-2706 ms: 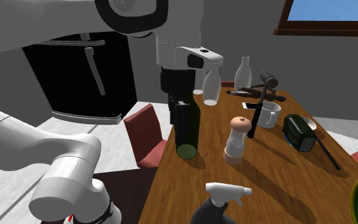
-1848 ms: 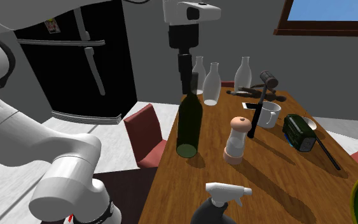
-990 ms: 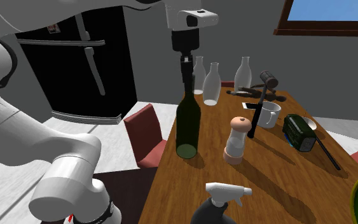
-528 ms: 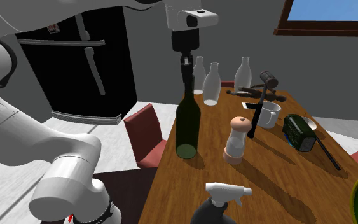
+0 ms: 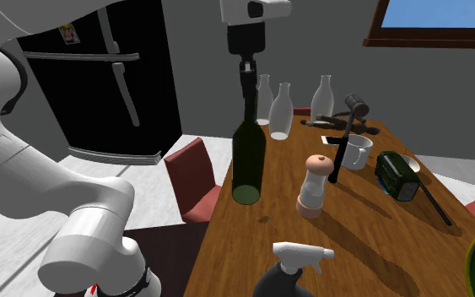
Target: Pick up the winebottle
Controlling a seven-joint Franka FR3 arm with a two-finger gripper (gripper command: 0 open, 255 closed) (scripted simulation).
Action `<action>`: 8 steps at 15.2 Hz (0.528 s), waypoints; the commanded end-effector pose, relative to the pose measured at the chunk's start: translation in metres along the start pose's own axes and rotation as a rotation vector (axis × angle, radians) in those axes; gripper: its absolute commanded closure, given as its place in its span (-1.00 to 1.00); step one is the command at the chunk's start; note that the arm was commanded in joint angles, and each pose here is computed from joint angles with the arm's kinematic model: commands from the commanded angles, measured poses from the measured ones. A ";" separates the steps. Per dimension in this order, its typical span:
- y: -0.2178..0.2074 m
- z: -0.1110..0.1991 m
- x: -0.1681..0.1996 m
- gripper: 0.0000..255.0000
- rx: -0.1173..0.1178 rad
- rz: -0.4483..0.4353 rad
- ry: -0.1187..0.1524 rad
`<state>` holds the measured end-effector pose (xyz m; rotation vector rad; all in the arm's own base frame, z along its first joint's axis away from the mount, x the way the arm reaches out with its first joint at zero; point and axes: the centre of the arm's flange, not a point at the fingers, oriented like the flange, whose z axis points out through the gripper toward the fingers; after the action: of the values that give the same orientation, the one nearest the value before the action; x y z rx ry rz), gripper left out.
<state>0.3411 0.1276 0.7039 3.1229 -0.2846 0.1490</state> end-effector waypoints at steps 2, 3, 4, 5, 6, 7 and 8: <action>-0.001 -0.016 0.001 1.00 0.000 0.000 0.000; -0.001 -0.021 0.001 1.00 0.000 0.000 0.000; -0.001 -0.026 0.002 1.00 0.000 0.000 0.000; -0.001 -0.032 0.002 1.00 0.000 0.000 0.000; -0.001 -0.037 0.003 1.00 0.000 0.000 0.000; -0.001 -0.042 0.003 1.00 0.000 0.000 0.000; -0.001 -0.047 0.004 1.00 0.000 0.000 0.000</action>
<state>0.3410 0.1282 0.7457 3.1229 -0.2845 0.1486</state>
